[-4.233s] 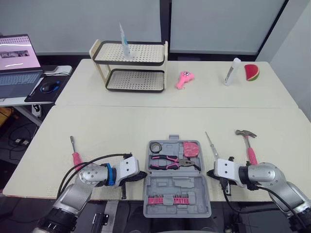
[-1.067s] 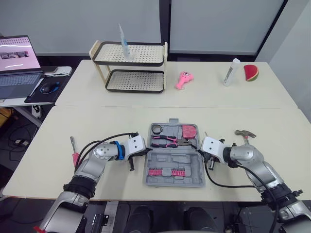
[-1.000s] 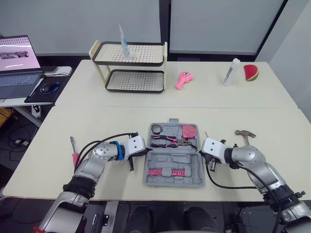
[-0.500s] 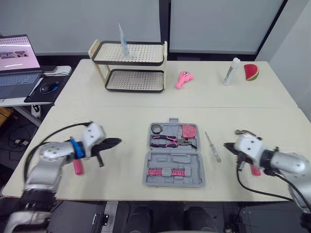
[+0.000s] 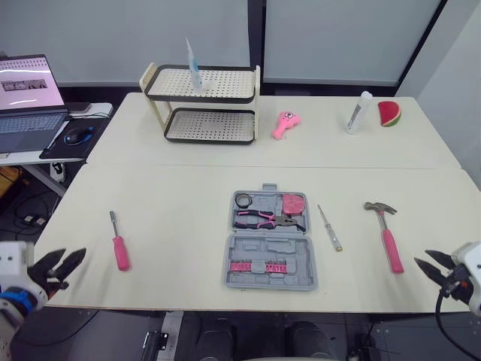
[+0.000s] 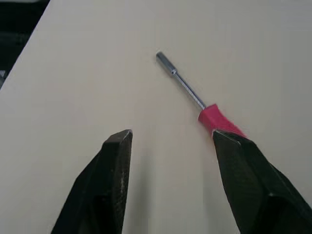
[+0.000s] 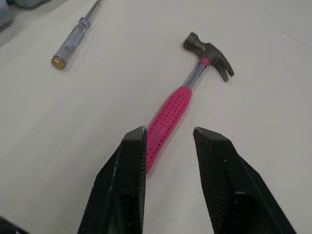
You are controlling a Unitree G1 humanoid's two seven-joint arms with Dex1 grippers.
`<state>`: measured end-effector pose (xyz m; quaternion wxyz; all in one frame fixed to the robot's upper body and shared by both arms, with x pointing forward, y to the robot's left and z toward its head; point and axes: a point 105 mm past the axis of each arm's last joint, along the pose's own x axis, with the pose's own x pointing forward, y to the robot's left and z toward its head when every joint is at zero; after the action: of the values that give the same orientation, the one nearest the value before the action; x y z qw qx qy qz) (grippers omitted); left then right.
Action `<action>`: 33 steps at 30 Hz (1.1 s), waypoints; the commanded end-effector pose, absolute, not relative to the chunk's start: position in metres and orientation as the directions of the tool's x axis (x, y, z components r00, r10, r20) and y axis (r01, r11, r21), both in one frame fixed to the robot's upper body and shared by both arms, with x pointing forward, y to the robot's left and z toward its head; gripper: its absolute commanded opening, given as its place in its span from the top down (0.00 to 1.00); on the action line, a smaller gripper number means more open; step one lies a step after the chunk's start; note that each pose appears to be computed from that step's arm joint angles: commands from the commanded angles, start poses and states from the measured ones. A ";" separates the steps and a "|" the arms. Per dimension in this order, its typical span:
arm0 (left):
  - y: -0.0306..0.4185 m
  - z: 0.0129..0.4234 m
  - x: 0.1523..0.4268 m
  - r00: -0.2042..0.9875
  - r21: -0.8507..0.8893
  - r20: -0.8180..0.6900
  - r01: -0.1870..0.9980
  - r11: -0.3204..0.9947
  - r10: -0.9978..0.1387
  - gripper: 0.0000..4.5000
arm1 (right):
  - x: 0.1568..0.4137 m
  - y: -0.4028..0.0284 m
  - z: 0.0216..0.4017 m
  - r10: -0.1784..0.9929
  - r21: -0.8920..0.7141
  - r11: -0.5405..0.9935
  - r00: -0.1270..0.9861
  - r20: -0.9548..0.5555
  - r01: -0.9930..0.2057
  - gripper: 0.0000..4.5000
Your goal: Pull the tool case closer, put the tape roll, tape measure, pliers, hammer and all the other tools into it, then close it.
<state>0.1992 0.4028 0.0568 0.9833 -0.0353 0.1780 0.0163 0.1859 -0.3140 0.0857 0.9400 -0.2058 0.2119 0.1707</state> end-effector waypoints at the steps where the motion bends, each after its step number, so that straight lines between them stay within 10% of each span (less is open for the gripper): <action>1: 0.412 0.059 0.186 0.940 -0.059 -0.330 -0.106 0.993 0.081 0.16 | 0.178 -0.317 0.088 0.241 -0.311 0.861 0.861 -0.447 -0.402 0.43; 3: 0.412 0.052 0.178 0.933 -0.069 -0.346 -0.130 0.989 0.099 0.01 | 0.171 -0.317 0.082 0.248 -0.287 0.866 0.849 -0.467 -0.411 0.32; 8: 0.411 0.042 0.167 0.923 -0.076 -0.367 -0.153 0.985 0.114 0.00 | 0.170 -0.319 0.076 0.246 -0.276 0.869 0.843 -0.479 -0.411 0.01; 25: 0.408 0.052 0.161 0.924 -0.007 -0.382 -0.032 0.999 0.026 0.00 | 0.171 -0.328 0.069 0.244 -0.271 0.874 0.846 -0.475 -0.404 0.01; 33: 0.350 0.101 0.187 0.860 0.144 -0.377 0.422 0.895 -0.344 0.00 | 0.198 -0.292 0.105 0.405 -0.291 0.771 0.789 -0.461 -0.566 0.01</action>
<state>0.1798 0.3700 0.0887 0.9664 0.0862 0.1934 -0.1454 0.1940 -0.3056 0.0950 0.9270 -0.2093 0.2045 0.2346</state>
